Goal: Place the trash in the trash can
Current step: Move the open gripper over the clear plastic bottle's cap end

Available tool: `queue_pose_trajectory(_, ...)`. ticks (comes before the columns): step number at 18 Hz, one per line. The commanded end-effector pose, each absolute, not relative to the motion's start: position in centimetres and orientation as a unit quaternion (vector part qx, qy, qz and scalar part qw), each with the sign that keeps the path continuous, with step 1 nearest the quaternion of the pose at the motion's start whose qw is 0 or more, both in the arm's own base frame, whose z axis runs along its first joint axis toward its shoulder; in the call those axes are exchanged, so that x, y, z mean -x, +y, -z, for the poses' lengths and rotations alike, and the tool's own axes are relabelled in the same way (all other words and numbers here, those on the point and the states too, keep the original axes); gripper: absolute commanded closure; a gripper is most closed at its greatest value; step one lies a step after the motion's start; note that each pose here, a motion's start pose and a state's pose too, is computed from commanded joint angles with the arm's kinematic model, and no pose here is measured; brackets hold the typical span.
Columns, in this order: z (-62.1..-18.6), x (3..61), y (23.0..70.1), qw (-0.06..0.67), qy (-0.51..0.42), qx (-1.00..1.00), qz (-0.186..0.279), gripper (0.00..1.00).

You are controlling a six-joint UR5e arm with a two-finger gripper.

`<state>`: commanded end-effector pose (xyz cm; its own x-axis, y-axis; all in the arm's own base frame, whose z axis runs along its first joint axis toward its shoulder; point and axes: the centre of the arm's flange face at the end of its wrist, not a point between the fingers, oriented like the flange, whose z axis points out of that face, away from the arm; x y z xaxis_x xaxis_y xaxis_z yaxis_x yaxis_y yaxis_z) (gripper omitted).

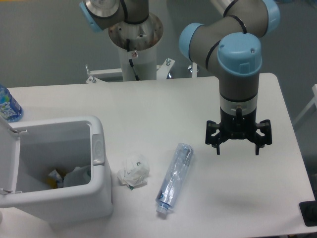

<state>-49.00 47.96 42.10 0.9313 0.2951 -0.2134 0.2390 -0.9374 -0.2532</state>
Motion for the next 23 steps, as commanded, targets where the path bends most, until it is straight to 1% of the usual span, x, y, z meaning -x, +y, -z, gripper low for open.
queue_pose_trajectory(3,-41.9,48.9,48.2,0.113,-0.134,0.977,-0.124,0.00)
queue_pose_trajectory(7,-40.2,48.4,49.7,0.109,-0.124,0.979,-0.116,0.00)
queue_pose_trajectory(14,-34.2,47.8,50.8,0.100,-0.124,0.982,-0.103,0.00)
queue_pose_trajectory(17,-32.8,47.8,51.4,0.098,-0.119,0.984,-0.093,0.00)
queue_pose_trajectory(23,-29.9,46.9,53.3,0.104,-0.123,0.985,-0.056,0.00)
